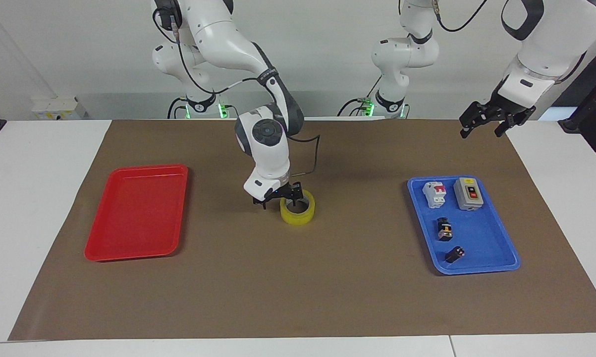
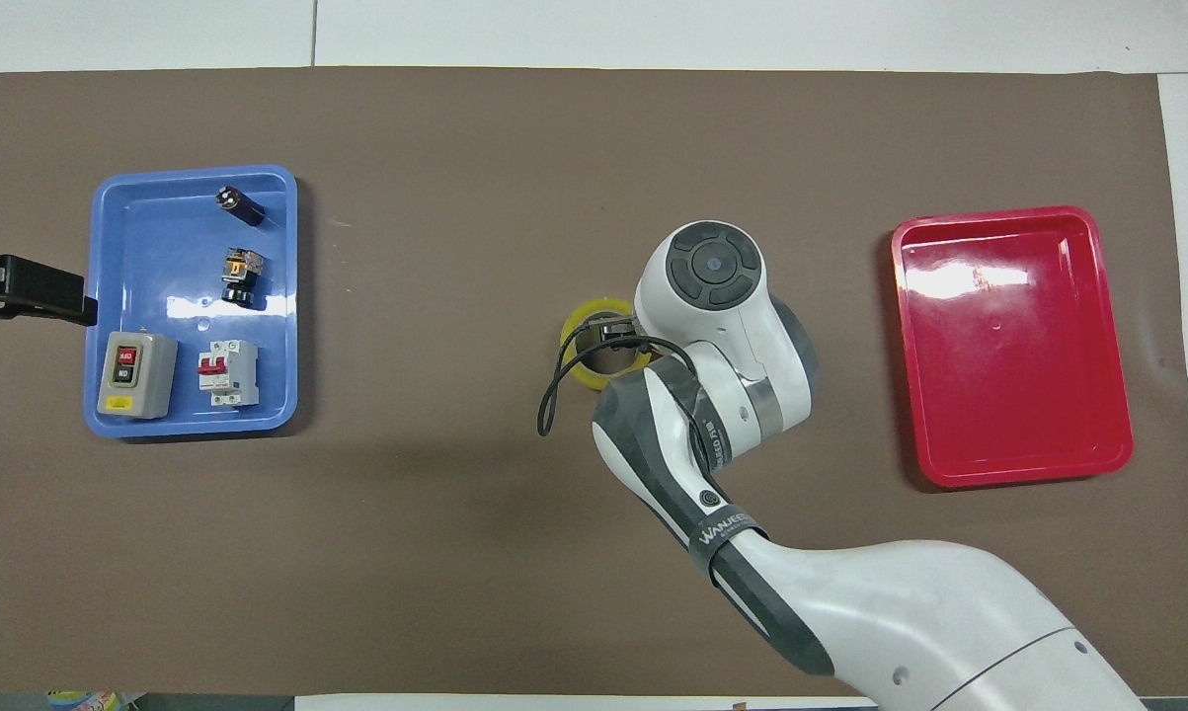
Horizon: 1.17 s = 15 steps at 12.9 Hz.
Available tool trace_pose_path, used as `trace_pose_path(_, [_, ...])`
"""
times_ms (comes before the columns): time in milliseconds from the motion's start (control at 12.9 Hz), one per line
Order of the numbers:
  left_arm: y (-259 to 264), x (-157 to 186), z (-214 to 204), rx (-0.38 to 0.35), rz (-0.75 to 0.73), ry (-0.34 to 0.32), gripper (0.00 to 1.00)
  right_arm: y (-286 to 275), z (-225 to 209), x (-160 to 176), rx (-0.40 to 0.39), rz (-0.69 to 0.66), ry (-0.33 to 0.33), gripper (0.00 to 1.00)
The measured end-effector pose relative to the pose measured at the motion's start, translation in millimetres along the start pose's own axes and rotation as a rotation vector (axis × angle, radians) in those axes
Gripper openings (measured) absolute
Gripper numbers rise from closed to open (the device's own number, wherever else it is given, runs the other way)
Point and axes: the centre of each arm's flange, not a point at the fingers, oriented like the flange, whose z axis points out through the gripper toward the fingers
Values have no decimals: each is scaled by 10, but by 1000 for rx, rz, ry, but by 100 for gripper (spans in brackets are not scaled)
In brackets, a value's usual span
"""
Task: Place and move tape with both arms
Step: 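Grasp the yellow tape with the right gripper and lift it, then carry the yellow tape into the red tray and release it with the right gripper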
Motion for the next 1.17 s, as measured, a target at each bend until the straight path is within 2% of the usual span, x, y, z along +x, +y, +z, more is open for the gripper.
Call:
trace_pose_path(78, [-5,0,0,0,-1,0,100,2,-3,1,3,1,6,99])
trace_pose_path(155, [-6,0,0,0,-1,0,100,6,-8,-2,4,2,8,90])
trace_pose_path(388, [-6,-1,0,0,2,-1,100,-7,1,-8,14,0,31,51])
trace_pose_path(466, [-6,-1,0,0,3,-1,100,-45,21,-35,17,-7,31,51])
trace_pose_path(544, [-6,-1,0,0,3,-1,100,-83,37,-61,18,-14,31,46])
trace_pose_path(621, [-6,-1,0,0,3,-1,100,-103,43,-76,18,-17,31,30])
trace_pose_path(699, [-6,-1,0,0,3,-1,100,-97,39,-74,17,-15,30,21])
trace_pose_path(932, [-6,-1,0,0,3,-1,100,81,-161,68,-1,11,5,21])
trace_pose_path(1010, [-6,-1,0,0,3,-1,100,308,-364,186,-25,19,3,21])
trace_pose_path(1165, [-6,-1,0,0,3,-1,100,1099,-872,367,-55,33,3,21])
